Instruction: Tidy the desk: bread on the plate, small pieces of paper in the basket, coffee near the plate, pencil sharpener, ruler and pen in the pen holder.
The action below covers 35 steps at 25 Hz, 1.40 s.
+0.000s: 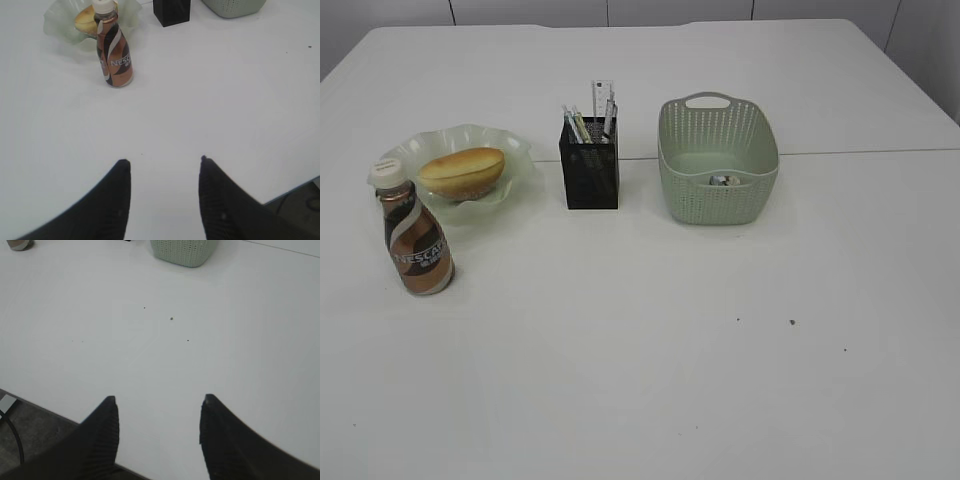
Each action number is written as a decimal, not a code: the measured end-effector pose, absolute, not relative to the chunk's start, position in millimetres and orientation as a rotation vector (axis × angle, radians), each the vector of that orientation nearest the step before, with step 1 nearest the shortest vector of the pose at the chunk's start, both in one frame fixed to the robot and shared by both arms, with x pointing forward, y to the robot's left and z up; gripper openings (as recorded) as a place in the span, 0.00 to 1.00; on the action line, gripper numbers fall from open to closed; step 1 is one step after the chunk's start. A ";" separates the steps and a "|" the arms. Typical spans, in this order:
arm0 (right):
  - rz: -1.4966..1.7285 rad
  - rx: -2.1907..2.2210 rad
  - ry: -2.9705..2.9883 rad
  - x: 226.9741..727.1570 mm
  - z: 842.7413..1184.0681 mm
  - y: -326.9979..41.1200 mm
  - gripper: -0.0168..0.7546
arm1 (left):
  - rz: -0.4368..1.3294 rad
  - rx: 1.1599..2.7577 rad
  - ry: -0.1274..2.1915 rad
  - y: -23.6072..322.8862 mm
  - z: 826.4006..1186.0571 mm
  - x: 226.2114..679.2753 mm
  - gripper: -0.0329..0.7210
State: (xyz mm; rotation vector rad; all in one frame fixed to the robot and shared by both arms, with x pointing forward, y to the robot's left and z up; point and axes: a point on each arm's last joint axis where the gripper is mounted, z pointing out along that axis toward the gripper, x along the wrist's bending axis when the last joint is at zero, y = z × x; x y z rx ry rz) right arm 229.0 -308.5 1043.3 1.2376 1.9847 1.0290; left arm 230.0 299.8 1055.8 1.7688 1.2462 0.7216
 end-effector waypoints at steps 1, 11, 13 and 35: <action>1.030 1.237 1.983 229.1 1043.4 -308.5 0.52 | 0.728 1.769 1.245 300.1 1056.0 230.2 0.48; 1.032 1.229 1.984 229.4 1043.3 -308.2 0.52 | 0.759 1.754 1.272 303.0 1056.4 231.4 0.48; 1.032 1.229 1.984 229.4 1043.3 -308.2 0.52 | 0.760 1.753 1.274 303.2 1056.4 231.4 0.48; 0.860 1.497 1.695 227.4 1043.5 -304.6 0.52 | 0.877 1.634 1.475 301.6 1056.4 230.9 0.46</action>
